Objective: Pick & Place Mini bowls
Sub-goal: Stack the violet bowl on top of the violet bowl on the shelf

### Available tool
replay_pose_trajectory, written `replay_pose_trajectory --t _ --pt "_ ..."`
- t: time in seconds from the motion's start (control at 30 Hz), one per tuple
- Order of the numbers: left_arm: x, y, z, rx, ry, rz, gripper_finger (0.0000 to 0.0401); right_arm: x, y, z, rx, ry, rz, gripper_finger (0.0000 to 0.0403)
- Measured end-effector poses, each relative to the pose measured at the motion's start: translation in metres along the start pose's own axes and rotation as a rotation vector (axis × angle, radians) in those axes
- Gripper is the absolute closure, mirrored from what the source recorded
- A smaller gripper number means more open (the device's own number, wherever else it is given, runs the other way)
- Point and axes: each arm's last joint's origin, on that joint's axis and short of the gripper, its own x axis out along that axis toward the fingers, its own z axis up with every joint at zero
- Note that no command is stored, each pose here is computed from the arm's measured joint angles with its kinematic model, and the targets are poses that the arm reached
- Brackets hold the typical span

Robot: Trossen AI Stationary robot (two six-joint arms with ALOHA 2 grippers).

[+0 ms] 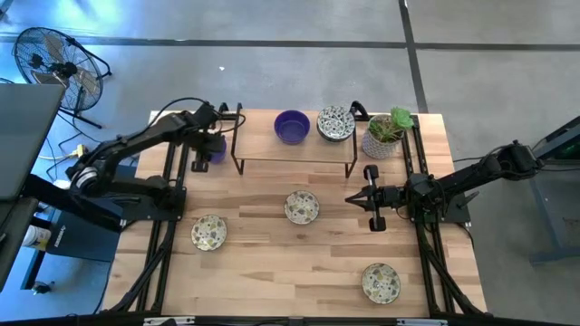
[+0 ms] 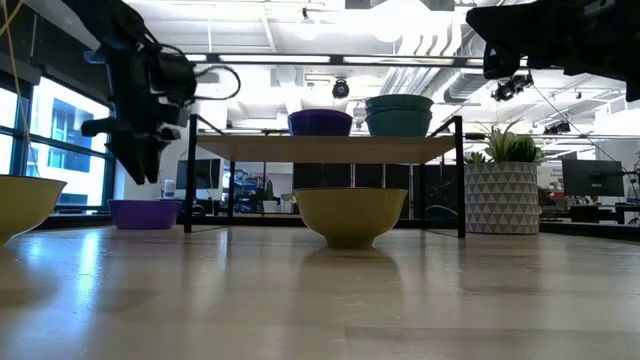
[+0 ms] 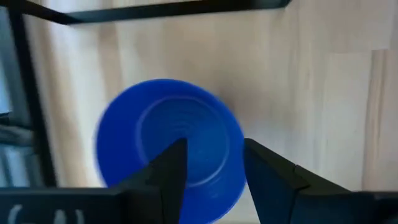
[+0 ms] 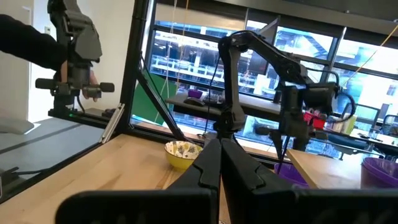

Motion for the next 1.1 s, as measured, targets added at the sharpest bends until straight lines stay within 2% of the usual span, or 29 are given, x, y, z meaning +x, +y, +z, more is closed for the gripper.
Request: replay_pose_trajectory --t 0.2,0.73,0.87,1.03,1.1 --pt "0.016 0.003 0.002 -0.021 0.032 -0.074 0.025 0.0 0.0 0.0 0.0 0.0 0.0 0.0403" --pt "0.043 0.011 0.006 -0.121 0.097 -0.081 0.0255 0.0 0.0 0.0 0.0 0.001 0.0 0.0403" --pt "0.049 0.009 0.004 -0.143 0.121 -0.056 0.0288 0.0 0.0 0.0 0.0 0.001 0.0 0.0403" --pt "0.049 0.008 0.001 -0.143 0.167 -0.039 0.0372 0.0 0.0 0.0 -0.005 0.001 0.0 0.0403" --pt "0.048 0.009 0.001 -0.143 0.188 -0.019 0.0392 0.0 0.0 0.0 -0.007 0.002 -0.007 0.0403"
